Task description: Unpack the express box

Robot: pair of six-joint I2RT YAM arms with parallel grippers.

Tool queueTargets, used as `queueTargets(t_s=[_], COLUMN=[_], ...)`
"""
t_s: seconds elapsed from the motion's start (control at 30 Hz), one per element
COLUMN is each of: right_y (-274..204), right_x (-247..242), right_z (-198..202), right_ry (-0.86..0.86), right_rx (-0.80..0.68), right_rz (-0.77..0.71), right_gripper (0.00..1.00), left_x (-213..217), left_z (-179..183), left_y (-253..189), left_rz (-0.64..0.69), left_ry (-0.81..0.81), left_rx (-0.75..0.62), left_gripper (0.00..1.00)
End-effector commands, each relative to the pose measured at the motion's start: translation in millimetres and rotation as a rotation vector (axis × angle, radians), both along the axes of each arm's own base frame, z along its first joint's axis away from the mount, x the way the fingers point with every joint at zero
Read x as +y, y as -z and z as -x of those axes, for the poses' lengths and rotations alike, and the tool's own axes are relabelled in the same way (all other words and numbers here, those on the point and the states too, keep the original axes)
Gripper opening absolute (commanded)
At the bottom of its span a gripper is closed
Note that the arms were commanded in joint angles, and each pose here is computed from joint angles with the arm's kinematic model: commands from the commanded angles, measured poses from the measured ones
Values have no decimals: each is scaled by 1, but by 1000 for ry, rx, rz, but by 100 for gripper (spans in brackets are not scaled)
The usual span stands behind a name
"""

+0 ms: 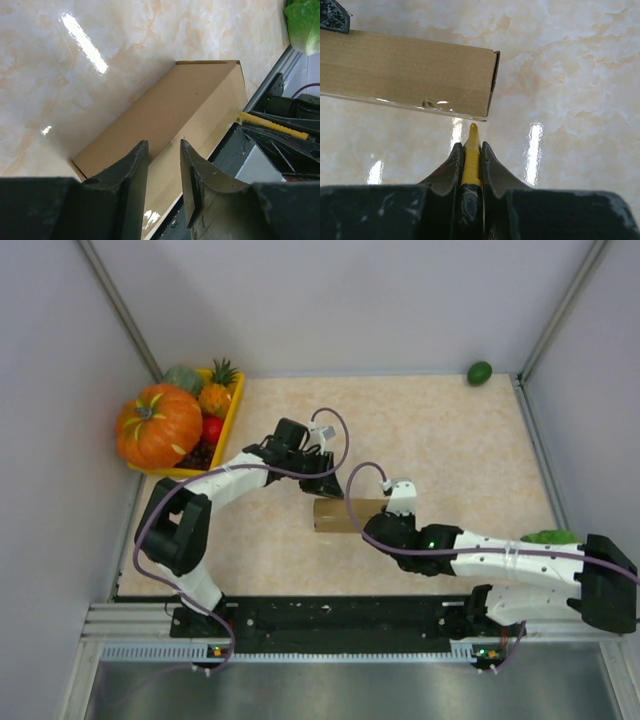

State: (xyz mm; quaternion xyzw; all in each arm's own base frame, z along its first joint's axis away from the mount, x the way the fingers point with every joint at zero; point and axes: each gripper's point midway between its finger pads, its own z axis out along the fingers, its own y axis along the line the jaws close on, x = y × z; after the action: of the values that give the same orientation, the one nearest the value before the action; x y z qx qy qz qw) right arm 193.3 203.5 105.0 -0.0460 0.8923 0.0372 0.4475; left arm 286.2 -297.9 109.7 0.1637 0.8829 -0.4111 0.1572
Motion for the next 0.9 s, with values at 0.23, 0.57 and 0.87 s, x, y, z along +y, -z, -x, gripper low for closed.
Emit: queueTargets(t_s=[0.23,0.57,0.87], right_y=[-47,-80,-77], right_x=[-4,-38,-52], right_z=[14,14,16], right_ry=[19,142,183], right_rx=[19,73,95], right_rz=[-248,-325,-349], right_gripper=[0,0,0], left_x=[-16,-49,-58], left_z=[-3,18,44], left_y=[-53,-24,4], left_rz=[14,-211,-265], left_ry=[130,526,689], left_rx=[-281,-587,-543], left_gripper=[65,88,89])
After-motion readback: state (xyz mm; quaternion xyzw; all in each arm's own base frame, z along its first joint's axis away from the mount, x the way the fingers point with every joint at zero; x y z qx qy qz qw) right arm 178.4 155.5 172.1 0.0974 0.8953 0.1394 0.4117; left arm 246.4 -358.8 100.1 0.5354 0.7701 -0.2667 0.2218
